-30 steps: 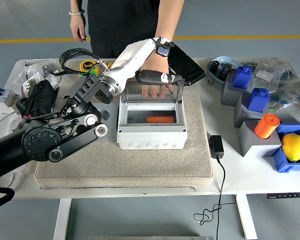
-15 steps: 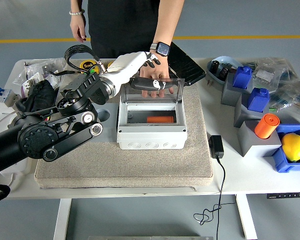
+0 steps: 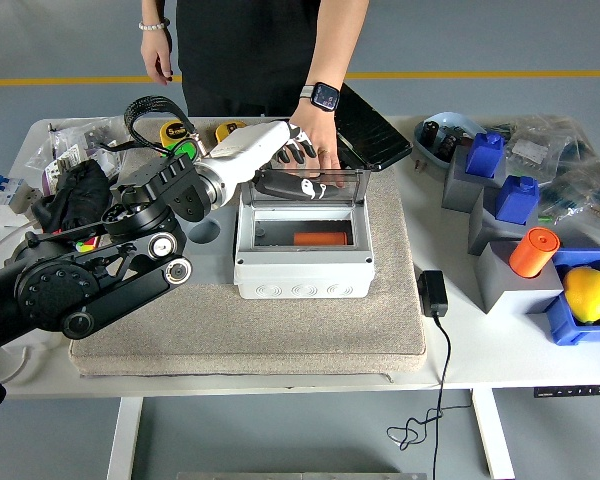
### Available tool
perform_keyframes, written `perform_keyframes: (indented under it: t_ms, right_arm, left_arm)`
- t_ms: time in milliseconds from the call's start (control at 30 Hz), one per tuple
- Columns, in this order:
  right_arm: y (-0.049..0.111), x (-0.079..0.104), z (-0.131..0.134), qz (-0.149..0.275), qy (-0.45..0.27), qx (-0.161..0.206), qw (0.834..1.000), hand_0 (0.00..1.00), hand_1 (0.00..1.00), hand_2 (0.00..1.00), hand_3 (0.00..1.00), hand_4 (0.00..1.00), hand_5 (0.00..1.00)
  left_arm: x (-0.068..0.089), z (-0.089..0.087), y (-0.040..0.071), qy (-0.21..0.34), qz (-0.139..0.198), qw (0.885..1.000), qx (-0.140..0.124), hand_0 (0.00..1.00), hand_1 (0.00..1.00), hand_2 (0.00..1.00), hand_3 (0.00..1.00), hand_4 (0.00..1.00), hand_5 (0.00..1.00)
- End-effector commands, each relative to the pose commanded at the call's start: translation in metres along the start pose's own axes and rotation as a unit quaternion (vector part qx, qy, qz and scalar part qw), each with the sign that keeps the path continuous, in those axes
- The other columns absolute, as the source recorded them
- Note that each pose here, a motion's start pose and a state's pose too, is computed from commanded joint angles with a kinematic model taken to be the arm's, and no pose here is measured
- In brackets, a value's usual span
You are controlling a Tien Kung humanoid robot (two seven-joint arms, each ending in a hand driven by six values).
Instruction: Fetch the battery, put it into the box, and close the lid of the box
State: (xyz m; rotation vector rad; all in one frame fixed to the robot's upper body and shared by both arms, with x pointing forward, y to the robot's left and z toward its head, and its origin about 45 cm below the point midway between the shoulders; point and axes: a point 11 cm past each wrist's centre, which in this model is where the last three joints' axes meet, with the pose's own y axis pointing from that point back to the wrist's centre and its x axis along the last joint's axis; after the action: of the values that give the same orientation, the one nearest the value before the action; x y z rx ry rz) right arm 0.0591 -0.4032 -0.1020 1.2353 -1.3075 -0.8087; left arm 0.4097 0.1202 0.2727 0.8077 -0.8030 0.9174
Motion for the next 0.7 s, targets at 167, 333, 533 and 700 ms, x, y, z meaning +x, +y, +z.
perform_keyframes:
  t_ms: [167, 333, 533, 700]
  right_arm:
    - [0.000, -0.001, -0.001, -0.001, 0.001, 0.001, 1.000, 0.619, 0.659, 0.667, 0.570, 0.934, 0.444]
    - [0.000, -0.001, 0.000, -0.001, 0.001, 0.000, 1.000, 0.618, 0.659, 0.667, 0.570, 0.936, 0.445]
    - [0.000, -0.001, -0.001, -0.001, 0.000, 0.002, 1.000, 0.619, 0.659, 0.667, 0.570, 0.936, 0.445]
    - [0.000, -0.001, -0.001, -0.001, 0.000, 0.002, 1.000, 0.619, 0.659, 0.667, 0.569, 0.936, 0.445]
  left_arm:
    - [-0.012, 0.003, 0.007, 0.005, -0.016, 1.000, -0.007, 0.411, 0.622, 0.631, 0.655, 0.998, 0.665]
    - [-0.027, -0.002, 0.008, 0.006, -0.032, 0.999, -0.004, 0.405, 0.621, 0.631, 0.655, 0.998, 0.670]
    - [-0.044, -0.006, 0.010, 0.012, -0.049, 0.999, -0.001, 0.403, 0.621, 0.631, 0.653, 0.998, 0.671]
    - [-0.045, -0.001, 0.013, 0.026, -0.047, 0.998, -0.018, 0.396, 0.617, 0.630, 0.652, 0.998, 0.666]
